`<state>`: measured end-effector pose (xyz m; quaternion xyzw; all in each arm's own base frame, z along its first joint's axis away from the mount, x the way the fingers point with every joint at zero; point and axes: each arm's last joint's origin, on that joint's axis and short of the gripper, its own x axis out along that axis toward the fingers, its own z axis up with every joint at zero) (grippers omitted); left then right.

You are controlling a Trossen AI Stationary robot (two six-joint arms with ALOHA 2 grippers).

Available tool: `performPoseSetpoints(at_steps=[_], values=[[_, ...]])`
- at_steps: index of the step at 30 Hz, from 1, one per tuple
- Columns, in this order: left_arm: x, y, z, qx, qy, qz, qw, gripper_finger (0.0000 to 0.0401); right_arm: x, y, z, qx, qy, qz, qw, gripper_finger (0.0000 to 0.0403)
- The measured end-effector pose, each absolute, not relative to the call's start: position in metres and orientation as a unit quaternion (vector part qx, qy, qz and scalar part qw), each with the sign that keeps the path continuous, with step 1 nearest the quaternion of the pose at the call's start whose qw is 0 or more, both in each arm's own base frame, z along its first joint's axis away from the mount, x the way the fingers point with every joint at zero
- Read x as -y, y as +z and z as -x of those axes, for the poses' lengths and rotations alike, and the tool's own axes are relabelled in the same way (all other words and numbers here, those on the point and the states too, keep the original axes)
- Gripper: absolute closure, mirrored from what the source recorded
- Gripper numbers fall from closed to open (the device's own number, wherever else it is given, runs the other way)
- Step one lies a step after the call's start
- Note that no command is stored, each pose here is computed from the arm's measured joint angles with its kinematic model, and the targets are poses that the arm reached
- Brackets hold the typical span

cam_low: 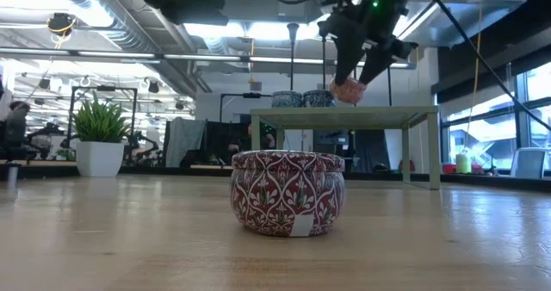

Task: Pick & Place candle stick holders
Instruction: Put the patterned pink scented candle on the shelf aligned with the black candle holder

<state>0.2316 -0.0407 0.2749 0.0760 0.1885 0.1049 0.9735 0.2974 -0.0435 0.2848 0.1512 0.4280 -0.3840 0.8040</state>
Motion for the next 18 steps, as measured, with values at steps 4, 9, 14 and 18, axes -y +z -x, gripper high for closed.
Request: performPoseSetpoints(at_steps=[4,9,14,18], values=[[0.0407,0.2748,-0.2316,-0.189,0.105,-0.073,0.974,0.0063,0.0443,0.2843,-0.2965,-0.438,-0.379,-0.139,0.803,0.0090],[0.0408,0.2746,-0.2315,-0.189,0.106,-0.065,0.974,0.0063,0.0438,0.2820,-0.2911,-0.465,-0.380,-0.127,0.789,0.0087],[0.0408,0.2746,-0.2315,-0.188,0.107,-0.060,0.974,0.0063,0.0456,0.2810,-0.2882,-0.474,-0.388,-0.130,0.780,0.0087],[0.0408,0.2746,-0.2315,-0.188,0.108,-0.058,0.975,0.0063,0.0504,0.2811,-0.2875,-0.477,-0.390,-0.123,0.778,0.0087]])
